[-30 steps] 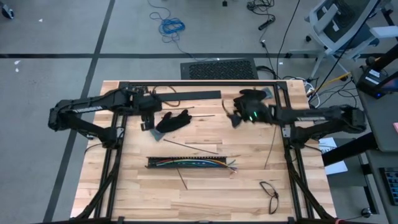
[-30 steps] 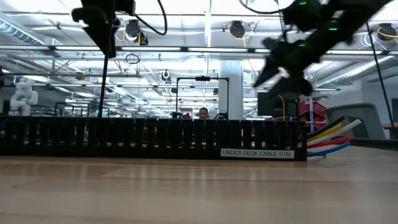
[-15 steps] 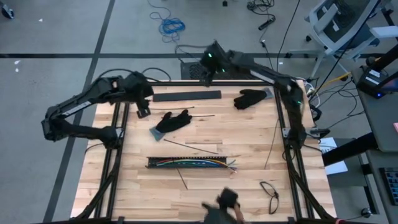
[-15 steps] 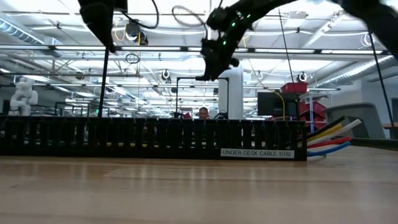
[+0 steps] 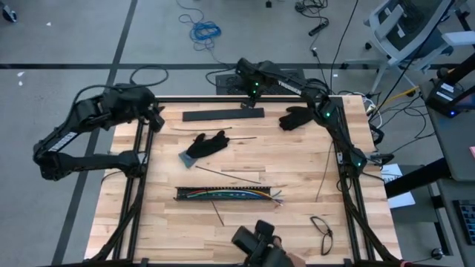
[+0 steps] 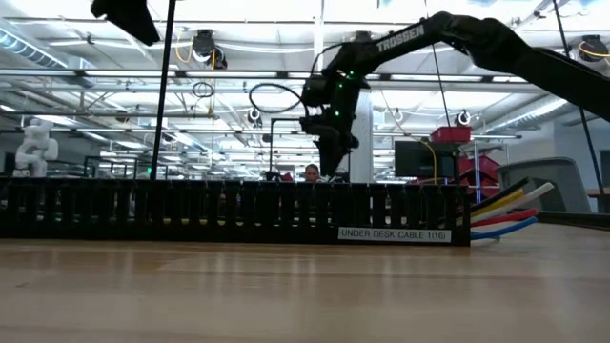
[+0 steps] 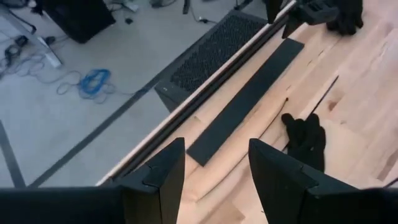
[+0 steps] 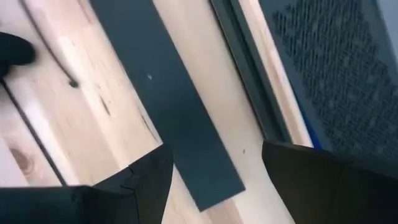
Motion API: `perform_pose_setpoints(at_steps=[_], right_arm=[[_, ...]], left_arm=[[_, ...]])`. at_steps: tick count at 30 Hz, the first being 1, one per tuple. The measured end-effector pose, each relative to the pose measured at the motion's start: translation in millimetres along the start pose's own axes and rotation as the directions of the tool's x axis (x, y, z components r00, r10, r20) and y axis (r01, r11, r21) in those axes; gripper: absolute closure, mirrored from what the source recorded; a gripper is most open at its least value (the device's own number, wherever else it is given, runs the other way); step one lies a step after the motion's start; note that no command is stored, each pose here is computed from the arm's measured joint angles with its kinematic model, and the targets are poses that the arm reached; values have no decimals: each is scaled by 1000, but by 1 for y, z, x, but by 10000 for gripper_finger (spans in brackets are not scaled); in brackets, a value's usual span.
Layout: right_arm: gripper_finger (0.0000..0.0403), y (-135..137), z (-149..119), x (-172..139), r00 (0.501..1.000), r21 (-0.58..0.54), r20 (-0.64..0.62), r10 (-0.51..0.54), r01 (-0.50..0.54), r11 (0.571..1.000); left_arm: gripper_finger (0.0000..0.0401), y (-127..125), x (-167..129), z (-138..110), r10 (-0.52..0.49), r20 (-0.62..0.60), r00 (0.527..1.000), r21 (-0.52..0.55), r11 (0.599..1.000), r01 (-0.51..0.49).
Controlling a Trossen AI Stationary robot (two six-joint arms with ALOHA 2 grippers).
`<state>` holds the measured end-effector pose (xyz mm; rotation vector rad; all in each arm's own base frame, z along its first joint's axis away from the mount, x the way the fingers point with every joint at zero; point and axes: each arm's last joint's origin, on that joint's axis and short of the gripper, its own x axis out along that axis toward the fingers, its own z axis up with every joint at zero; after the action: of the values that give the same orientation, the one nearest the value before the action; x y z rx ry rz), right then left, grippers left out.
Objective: Ziptie cables
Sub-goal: Close the cable duct
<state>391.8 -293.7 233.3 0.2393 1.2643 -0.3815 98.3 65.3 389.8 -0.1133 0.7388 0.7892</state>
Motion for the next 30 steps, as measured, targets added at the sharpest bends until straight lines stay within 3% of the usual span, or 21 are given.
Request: perform_pose_setpoints(at_steps=[12,18,23,30], right_arm=[[160,41,7,9,1000,-61,-13,25,-25,998],[160,53,-4,38,981,-52,-188,41,-51,997],[160,47,-8,44,969,-29,-241,-55,50,998],[160,62,-3,43,978,-227,-201,-51,5,974]], left_arm=[[228,-4,15,6,17,-49,999,5,1000,-17],[228,-7,23,9,17,-77,997,12,1000,-16],[228,-10,29,11,-9,-103,995,-45,999,4],[228,-12,32,12,-34,-119,992,-57,998,27]])
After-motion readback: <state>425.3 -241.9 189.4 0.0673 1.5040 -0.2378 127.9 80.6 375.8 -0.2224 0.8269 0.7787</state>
